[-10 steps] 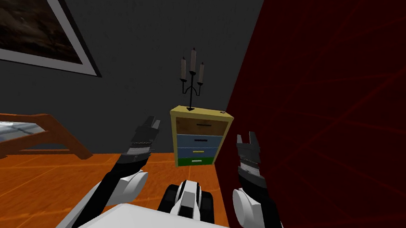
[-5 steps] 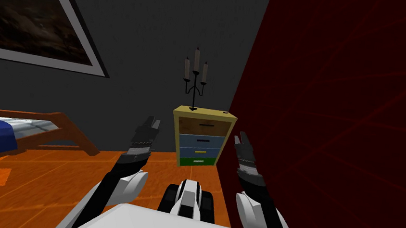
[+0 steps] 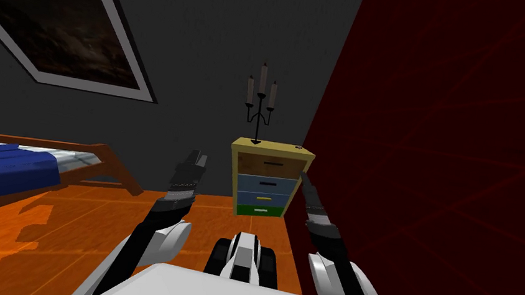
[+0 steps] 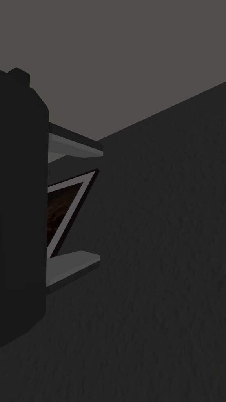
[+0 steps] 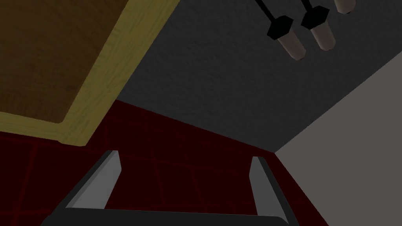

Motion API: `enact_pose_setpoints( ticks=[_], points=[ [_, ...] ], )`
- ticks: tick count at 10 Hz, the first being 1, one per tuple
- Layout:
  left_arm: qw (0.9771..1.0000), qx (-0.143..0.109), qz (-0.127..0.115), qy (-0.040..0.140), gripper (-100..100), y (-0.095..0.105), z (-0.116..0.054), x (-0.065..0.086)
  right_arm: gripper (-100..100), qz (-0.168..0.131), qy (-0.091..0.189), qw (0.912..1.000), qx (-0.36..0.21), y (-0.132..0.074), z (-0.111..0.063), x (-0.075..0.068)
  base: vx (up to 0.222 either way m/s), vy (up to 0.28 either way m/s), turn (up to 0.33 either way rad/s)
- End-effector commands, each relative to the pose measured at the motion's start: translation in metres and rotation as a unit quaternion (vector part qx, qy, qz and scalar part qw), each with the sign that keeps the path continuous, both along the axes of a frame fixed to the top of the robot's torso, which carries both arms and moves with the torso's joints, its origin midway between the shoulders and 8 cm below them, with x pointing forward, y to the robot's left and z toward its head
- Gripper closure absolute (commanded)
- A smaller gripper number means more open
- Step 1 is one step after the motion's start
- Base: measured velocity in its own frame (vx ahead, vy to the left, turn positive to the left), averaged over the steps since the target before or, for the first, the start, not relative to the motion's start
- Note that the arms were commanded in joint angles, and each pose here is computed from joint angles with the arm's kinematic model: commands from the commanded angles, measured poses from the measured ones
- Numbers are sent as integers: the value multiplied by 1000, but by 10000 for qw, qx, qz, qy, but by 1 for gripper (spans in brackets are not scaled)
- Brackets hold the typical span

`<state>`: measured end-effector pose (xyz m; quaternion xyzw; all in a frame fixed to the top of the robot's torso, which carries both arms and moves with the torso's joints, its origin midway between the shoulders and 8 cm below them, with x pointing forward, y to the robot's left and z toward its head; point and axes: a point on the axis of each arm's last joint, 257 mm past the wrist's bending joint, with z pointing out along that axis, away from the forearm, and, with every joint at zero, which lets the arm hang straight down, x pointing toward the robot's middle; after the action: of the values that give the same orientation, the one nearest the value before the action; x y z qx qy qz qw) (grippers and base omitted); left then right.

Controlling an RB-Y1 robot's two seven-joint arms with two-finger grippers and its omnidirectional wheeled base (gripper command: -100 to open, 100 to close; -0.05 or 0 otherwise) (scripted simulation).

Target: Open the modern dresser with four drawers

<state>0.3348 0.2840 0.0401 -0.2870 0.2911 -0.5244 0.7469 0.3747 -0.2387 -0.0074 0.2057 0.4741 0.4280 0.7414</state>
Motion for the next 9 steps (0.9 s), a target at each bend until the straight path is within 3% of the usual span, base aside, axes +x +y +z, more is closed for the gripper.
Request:
enact_pose_setpoints(
  ticks=[1,3,5,6,8,9],
  points=[
    [10000,0,0,0,0,0,0,0,-100,-356,277,9952,-865,-3,-19,7,17,67,114],
    [10000,0,0,0,0,0,0,0,-100,-525,371,9899,-1265,-4,-25,9,19,64,82],
    [10000,0,0,0,0,0,0,0,-100,-815,575,9760,-1938,-9,-39,13,16,49,104],
    [10000,0,0,0,0,0,0,0,-100,-841,567,9745,-2002,-9,-39,13,21,45,52],
    [10000,0,0,0,0,0,0,0,-100,-1132,776,9535,-2683,-16,-54,16,14,54,109],
    [10000,0,0,0,0,0,0,0,-100,-1165,765,9508,-2767,-16,-54,16,14,49,49]
  ],
)
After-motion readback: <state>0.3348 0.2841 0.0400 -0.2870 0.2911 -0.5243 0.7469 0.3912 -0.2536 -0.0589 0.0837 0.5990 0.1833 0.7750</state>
